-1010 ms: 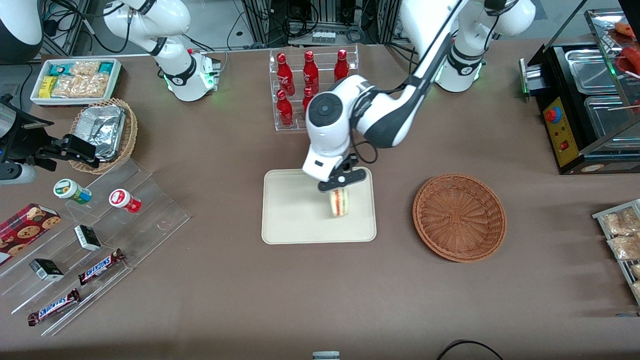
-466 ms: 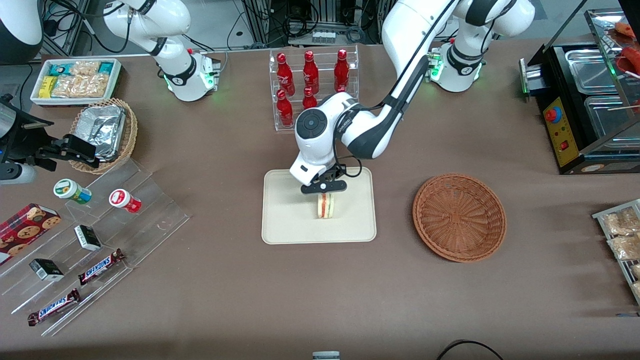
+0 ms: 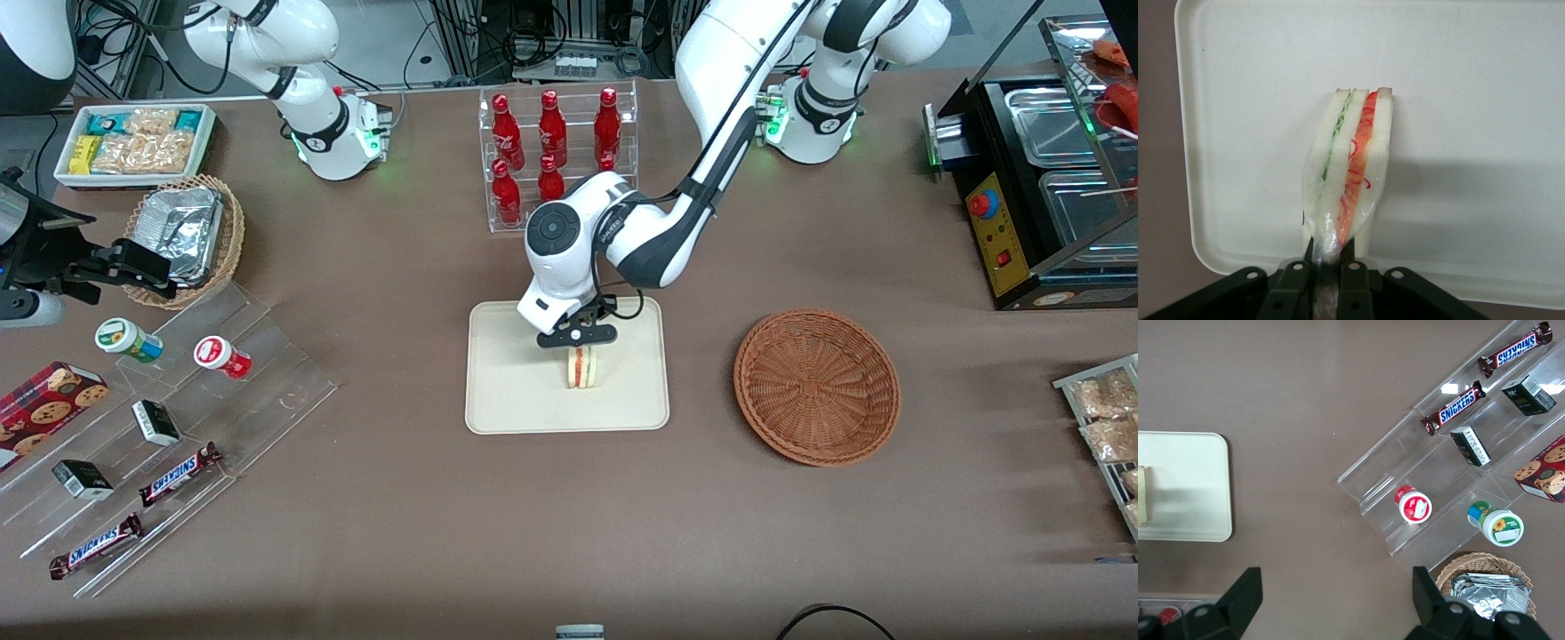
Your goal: Place sandwich from basket to tray
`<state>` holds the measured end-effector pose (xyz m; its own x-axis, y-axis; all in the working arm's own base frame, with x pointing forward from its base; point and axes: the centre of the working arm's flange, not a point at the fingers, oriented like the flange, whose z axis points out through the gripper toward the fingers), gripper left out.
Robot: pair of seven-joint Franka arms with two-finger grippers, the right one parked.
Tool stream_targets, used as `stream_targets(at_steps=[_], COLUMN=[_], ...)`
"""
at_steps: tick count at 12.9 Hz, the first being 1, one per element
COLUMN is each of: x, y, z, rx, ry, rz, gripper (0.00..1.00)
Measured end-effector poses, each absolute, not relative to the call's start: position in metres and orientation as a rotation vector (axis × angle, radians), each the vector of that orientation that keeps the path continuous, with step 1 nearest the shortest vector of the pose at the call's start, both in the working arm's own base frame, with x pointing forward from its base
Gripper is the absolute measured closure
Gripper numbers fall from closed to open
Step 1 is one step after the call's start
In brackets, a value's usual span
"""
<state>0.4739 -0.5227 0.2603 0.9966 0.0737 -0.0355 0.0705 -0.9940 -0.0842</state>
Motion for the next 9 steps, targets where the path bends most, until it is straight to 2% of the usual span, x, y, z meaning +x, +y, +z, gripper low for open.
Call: stream_targets(at_steps=[1, 4, 7, 9], x=[0.474, 0.478, 0.487, 0.498], y=[-0.523, -0.524, -0.516, -0.486], z=[0.260, 0.267, 0.316, 0.379], rx=[-3.056, -3.065, -3.062, -3.041], ry=[-0.110, -0.115, -0.147, -0.214], rz=[0.059, 0.043, 0.032, 0.053], gripper=[0.71, 0.37, 0.04, 0.01])
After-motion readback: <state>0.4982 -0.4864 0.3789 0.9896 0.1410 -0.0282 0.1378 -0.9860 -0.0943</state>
